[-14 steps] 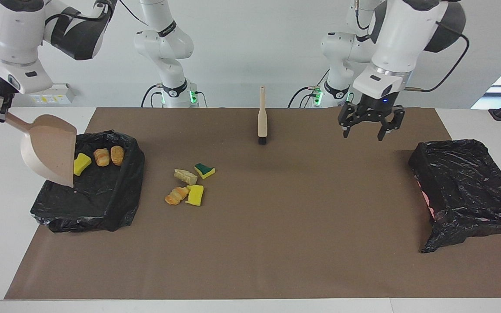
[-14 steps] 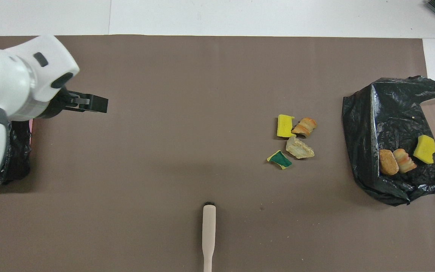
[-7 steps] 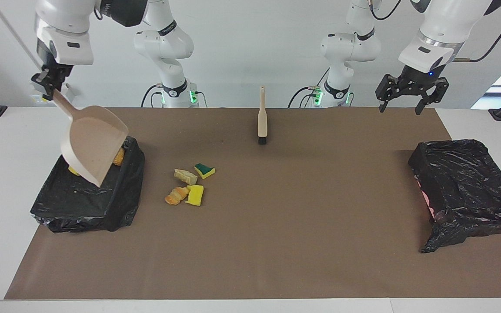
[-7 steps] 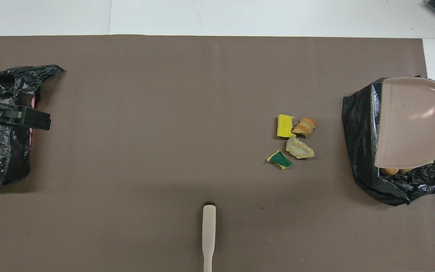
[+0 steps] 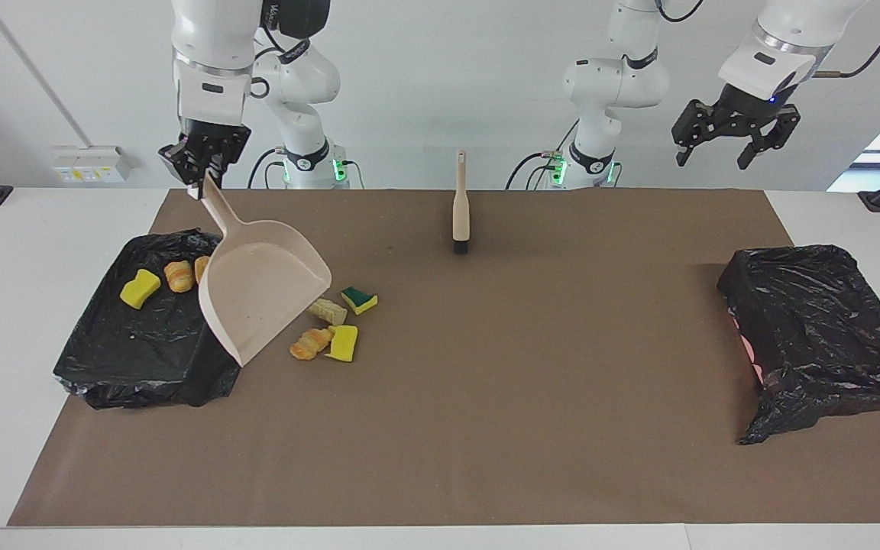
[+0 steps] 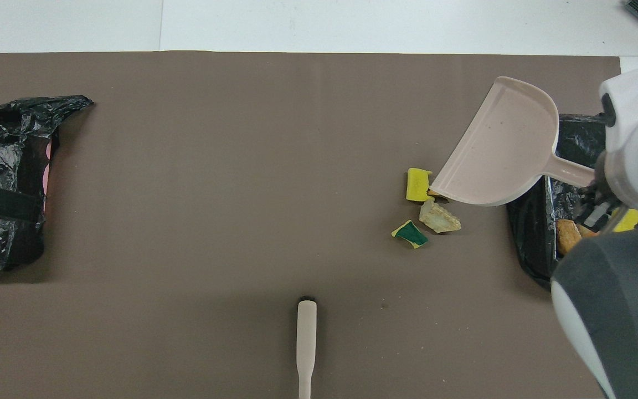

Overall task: Sweep and dump trash in bin
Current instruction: 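Return the dustpan to the table center with the right gripper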

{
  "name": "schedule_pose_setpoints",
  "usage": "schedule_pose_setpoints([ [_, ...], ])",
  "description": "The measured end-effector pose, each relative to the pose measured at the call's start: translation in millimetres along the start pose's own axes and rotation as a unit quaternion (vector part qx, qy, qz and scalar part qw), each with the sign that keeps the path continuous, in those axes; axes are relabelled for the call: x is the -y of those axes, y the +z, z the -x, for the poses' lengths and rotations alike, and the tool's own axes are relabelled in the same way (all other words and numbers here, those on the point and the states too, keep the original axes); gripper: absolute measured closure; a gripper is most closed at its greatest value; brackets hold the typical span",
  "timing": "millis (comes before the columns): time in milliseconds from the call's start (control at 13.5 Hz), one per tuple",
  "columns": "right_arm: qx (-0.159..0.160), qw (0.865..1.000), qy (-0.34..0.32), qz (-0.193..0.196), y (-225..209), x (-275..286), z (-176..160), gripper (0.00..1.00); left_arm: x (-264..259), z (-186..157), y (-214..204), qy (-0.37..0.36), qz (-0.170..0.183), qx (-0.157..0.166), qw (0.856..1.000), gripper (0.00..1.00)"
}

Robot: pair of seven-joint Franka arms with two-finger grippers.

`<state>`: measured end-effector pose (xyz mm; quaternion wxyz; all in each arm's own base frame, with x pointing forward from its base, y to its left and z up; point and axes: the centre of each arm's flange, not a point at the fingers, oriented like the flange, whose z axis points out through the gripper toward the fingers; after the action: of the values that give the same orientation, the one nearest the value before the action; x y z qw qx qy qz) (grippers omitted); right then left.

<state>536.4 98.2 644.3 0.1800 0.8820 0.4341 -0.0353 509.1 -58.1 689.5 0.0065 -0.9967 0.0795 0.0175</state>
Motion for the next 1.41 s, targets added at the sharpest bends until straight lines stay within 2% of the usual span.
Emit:
schedule_pose_setpoints([
  [222, -0.014, 0.996, 0.083, -0.025, 5, 36, -47, 0.67, 29, 2, 0, 0.012, 0.002, 0.000, 1.000, 0.00],
  [444, -0.032, 0.980, 0.184, -0.060, 13, 79, -106, 0.67, 45, 4, 1, 0.011, 0.011, -0.001, 1.000, 0.00],
  [666, -0.062, 0.943, 0.304, -0.120, 22, 122, -176, 0.67, 41, 3, 1, 0.016, 0.021, -0.002, 1.000, 0.00],
  [814, -0.082, 0.917, 0.361, -0.152, 35, 140, -215, 0.67, 33, 2, 1, 0.023, 0.021, -0.002, 1.000, 0.00],
  [1109, -0.092, 0.884, 0.415, -0.193, 66, 153, -256, 0.67, 32, 3, -1, 0.035, 0.021, -0.004, 0.999, 0.00],
  [1405, -0.088, 0.878, 0.424, -0.204, 90, 187, -288, 0.67, 38, 4, -1, 0.029, 0.021, -0.005, 0.999, 0.00],
])
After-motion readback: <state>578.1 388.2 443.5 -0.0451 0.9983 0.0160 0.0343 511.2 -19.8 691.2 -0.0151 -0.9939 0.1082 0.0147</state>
